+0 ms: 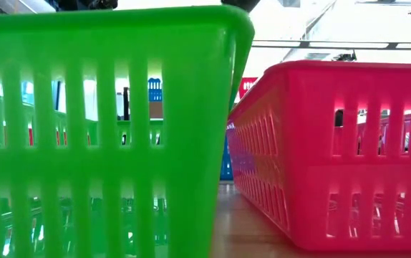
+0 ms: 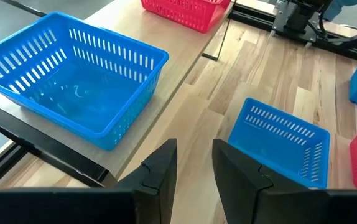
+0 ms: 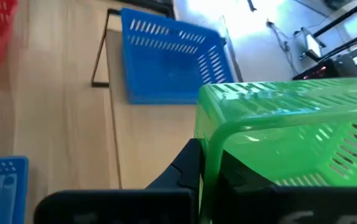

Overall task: Stack baskets on shelf by color
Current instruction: Put the top right green bin on the shelf

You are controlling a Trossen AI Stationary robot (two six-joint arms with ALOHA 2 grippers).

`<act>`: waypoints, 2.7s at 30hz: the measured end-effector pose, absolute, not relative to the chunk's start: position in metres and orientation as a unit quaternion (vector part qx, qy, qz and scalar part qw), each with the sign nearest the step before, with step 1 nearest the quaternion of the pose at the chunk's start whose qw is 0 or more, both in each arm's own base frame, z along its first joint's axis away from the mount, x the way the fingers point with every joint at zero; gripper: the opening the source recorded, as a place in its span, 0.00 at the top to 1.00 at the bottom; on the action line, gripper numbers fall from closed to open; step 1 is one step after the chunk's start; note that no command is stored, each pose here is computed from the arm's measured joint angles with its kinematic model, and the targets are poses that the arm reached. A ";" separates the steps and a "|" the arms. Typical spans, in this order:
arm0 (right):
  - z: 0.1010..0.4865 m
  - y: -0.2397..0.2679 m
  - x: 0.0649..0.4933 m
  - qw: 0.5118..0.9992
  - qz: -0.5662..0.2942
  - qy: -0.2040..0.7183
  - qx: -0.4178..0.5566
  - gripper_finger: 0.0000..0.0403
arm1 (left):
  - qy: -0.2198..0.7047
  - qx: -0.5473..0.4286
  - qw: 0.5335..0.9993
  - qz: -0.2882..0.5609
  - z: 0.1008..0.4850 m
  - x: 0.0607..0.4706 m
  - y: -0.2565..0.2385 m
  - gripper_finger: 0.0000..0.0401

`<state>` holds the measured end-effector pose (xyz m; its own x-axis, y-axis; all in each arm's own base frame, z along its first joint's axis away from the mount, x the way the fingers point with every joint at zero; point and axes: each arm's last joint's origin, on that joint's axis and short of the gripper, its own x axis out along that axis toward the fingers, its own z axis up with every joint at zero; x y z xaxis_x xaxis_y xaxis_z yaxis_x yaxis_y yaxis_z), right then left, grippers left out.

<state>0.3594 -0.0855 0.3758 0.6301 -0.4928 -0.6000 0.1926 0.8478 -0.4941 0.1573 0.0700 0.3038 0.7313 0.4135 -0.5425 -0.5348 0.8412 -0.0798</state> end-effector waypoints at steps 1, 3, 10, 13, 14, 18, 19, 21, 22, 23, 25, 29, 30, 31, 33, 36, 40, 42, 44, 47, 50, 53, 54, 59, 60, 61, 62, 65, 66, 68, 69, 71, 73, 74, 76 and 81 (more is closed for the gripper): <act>0.373 -0.086 0.362 0.880 -0.194 0.387 -0.194 1.00 | 0.262 -0.116 0.923 0.257 0.304 0.157 0.070 0.77; 0.367 -0.087 0.366 0.881 -0.183 0.393 -0.188 1.00 | 0.261 -0.116 0.923 0.257 0.304 0.157 0.070 0.77; 0.354 -0.088 0.376 0.885 -0.164 0.400 -0.171 1.00 | 0.262 -0.115 0.923 0.257 0.304 0.157 0.070 0.77; 0.349 -0.087 0.379 0.885 -0.154 0.408 -0.163 1.00 | 0.262 -0.115 0.923 0.256 0.304 0.157 0.070 0.77; 0.347 -0.088 0.380 0.884 -0.154 0.410 -0.164 1.00 | 0.262 -0.115 0.923 0.257 0.304 0.157 0.070 0.77; 0.338 -0.089 0.382 0.875 -0.156 0.431 -0.156 1.00 | 0.262 -0.116 0.923 0.257 0.304 0.157 0.070 0.77; 0.336 -0.090 0.382 0.871 -0.159 0.437 -0.157 1.00 | 0.262 -0.116 0.923 0.257 0.304 0.157 0.070 0.77; 0.335 -0.090 0.381 0.866 -0.163 0.446 -0.157 1.00 | 0.262 -0.115 0.923 0.257 0.304 0.157 0.070 0.77; 0.335 -0.090 0.381 0.866 -0.165 0.446 -0.156 1.00 | 0.262 -0.115 0.923 0.257 0.304 0.157 0.070 0.77; 0.335 -0.090 0.380 0.866 -0.167 0.446 -0.152 1.00 | 0.262 -0.116 0.923 0.257 0.304 0.157 0.070 0.77; 0.334 -0.090 0.378 0.861 -0.173 0.455 -0.148 1.00 | 0.262 -0.116 0.923 0.257 0.304 0.157 0.070 0.77; 0.334 -0.090 0.378 0.858 -0.173 0.458 -0.153 1.00 | 0.262 -0.115 0.923 0.256 0.304 0.157 0.070 0.77; 0.335 -0.090 0.379 0.861 -0.174 0.452 -0.154 1.00 | 0.262 -0.115 0.923 0.257 0.304 0.157 0.070 0.77; 0.336 -0.090 0.380 0.864 -0.173 0.446 -0.158 1.00 | 0.262 -0.115 0.923 0.257 0.304 0.157 0.070 0.77; 0.338 -0.091 0.382 0.868 -0.167 0.436 -0.168 1.00 | 0.262 -0.115 0.923 0.257 0.304 0.157 0.070 0.77; 0.340 -0.092 0.385 0.879 -0.145 0.418 -0.177 1.00 | 0.262 -0.116 0.923 0.257 0.304 0.157 0.070 0.77; 0.348 -0.095 0.384 0.886 -0.151 0.409 -0.156 1.00 | 0.262 -0.120 0.922 0.258 0.304 0.157 0.070 0.77; 0.352 -0.095 0.383 0.886 -0.157 0.409 -0.150 1.00 | 0.261 -0.124 0.922 0.259 0.304 0.157 0.070 0.77; 0.354 -0.094 0.382 0.886 -0.155 0.411 -0.148 1.00 | 0.261 -0.124 0.922 0.259 0.304 0.157 0.070 0.77; 0.357 -0.093 0.382 0.889 -0.145 0.411 -0.141 1.00 | 0.261 -0.125 0.922 0.259 0.304 0.157 0.070 0.77; 0.355 -0.093 0.381 0.887 -0.145 0.418 -0.133 1.00 | 0.260 -0.127 0.921 0.260 0.304 0.157 0.070 0.77; 0.355 -0.094 0.380 0.884 -0.149 0.422 -0.133 1.00 | 0.260 -0.128 0.921 0.260 0.304 0.157 0.070 0.77; 0.356 -0.094 0.379 0.883 -0.149 0.424 -0.133 1.00 | 0.260 -0.128 0.921 0.260 0.304 0.157 0.070 0.77; 0.372 -0.097 0.379 0.883 -0.152 0.424 -0.127 1.00 | 0.259 -0.129 0.921 0.261 0.304 0.157 0.070 0.77; 0.376 -0.098 0.380 0.884 -0.155 0.422 -0.126 1.00 | 0.259 -0.129 0.921 0.261 0.304 0.157 0.070 0.77; 0.379 -0.100 0.381 0.884 -0.159 0.422 -0.121 1.00 | 0.259 -0.130 0.921 0.261 0.304 0.157 0.070 0.77; 0.381 -0.102 0.383 0.883 -0.162 0.426 -0.115 1.00 | 0.259 -0.132 0.921 0.261 0.304 0.157 0.070 0.77; 0.381 -0.109 0.388 0.870 -0.168 0.453 -0.096 1.00 | 0.259 -0.132 0.920 0.261 0.303 0.157 0.070 0.77; 0.377 -0.110 0.390 0.862 -0.167 0.470 -0.092 1.00 | 0.259 -0.133 0.920 0.261 0.303 0.157 0.070 0.77; 0.371 -0.113 0.396 0.849 -0.163 0.496 -0.085 1.00 | 0.261 -0.133 0.920 0.261 0.303 0.157 0.070 0.77; 0.369 -0.113 0.399 0.845 -0.162 0.503 -0.081 1.00 | 0.261 -0.133 0.920 0.261 0.303 0.157 0.070 0.77; 0.368 -0.112 0.404 0.841 -0.160 0.510 -0.078 1.00 | 0.262 -0.133 0.920 0.261 0.303 0.157 0.070 0.77; 0.365 -0.111 0.408 0.835 -0.154 0.523 -0.079 1.00 | 0.264 -0.133 0.919 0.261 0.303 0.157 0.070 0.77; 0.362 -0.111 0.410 0.831 -0.151 0.529 -0.080 1.00 | 0.265 -0.133 0.919 0.261 0.302 0.157 0.070 0.77; 0.356 -0.110 0.414 0.824 -0.142 0.541 -0.088 1.00 | 0.268 -0.133 0.918 0.261 0.302 0.156 0.070 0.77; 0.345 -0.109 0.415 0.811 -0.123 0.563 -0.104 1.00 | 0.269 -0.133 0.917 0.261 0.302 0.156 0.070 0.77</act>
<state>0.4149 -0.1088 0.3447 0.3366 -0.3156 -0.8872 0.0820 0.9484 -0.3063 0.1562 0.0696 0.3017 0.7184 0.4075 -0.5637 -0.5510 0.8280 -0.1037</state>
